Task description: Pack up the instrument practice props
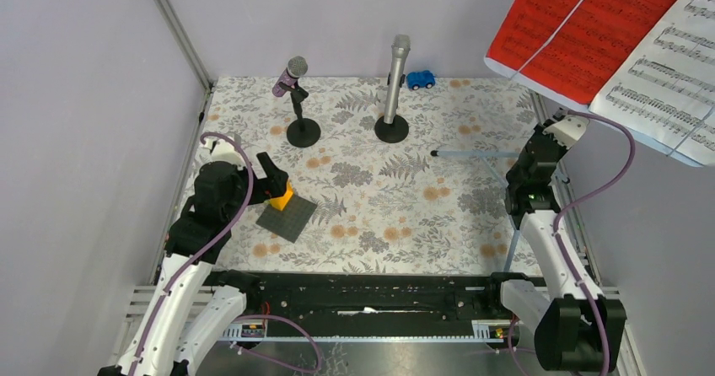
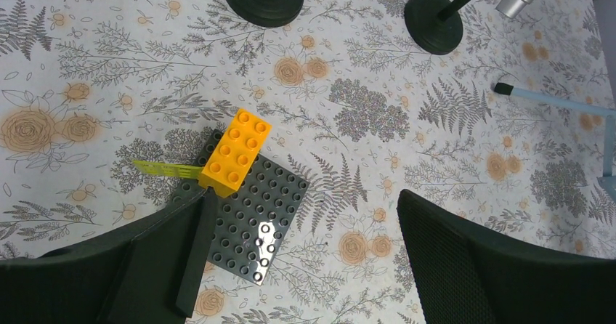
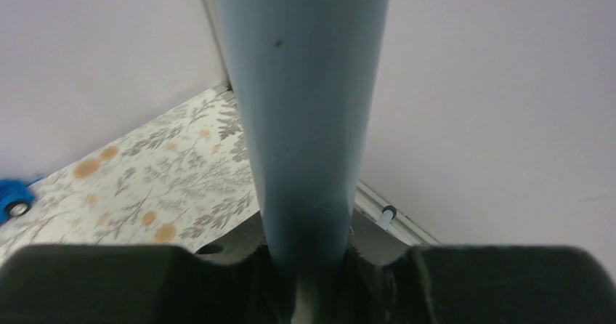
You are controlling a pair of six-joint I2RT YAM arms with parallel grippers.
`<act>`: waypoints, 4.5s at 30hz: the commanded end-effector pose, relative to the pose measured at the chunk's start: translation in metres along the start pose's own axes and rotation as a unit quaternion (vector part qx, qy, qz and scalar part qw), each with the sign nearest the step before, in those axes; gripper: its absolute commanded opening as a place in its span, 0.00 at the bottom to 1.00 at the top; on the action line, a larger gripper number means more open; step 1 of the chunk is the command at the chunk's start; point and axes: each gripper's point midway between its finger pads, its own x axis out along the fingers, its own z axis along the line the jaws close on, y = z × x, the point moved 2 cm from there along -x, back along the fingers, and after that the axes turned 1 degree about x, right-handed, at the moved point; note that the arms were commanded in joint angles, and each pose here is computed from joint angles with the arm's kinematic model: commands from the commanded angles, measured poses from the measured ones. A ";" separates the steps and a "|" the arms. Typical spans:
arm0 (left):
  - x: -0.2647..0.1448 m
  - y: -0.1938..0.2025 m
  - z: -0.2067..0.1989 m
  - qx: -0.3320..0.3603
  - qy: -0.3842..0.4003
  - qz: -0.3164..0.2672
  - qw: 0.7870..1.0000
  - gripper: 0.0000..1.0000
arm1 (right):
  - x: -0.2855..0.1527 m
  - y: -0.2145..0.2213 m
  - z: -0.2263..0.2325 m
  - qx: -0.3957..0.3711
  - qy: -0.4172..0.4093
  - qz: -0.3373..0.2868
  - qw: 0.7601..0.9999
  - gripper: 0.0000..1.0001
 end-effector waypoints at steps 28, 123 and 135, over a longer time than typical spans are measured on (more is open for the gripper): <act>0.001 -0.011 -0.003 0.000 0.010 -0.028 1.000 0.99 | -0.179 -0.066 0.139 0.162 -0.407 0.054 0.897 0.00; 0.012 -0.028 -0.169 -0.010 0.327 -0.155 0.932 0.99 | -0.308 0.029 0.130 0.114 -0.573 0.329 0.742 0.99; -0.076 -0.076 -0.126 -0.018 0.251 -0.140 0.958 0.99 | -0.295 -0.045 0.072 0.113 -0.607 0.210 0.758 1.00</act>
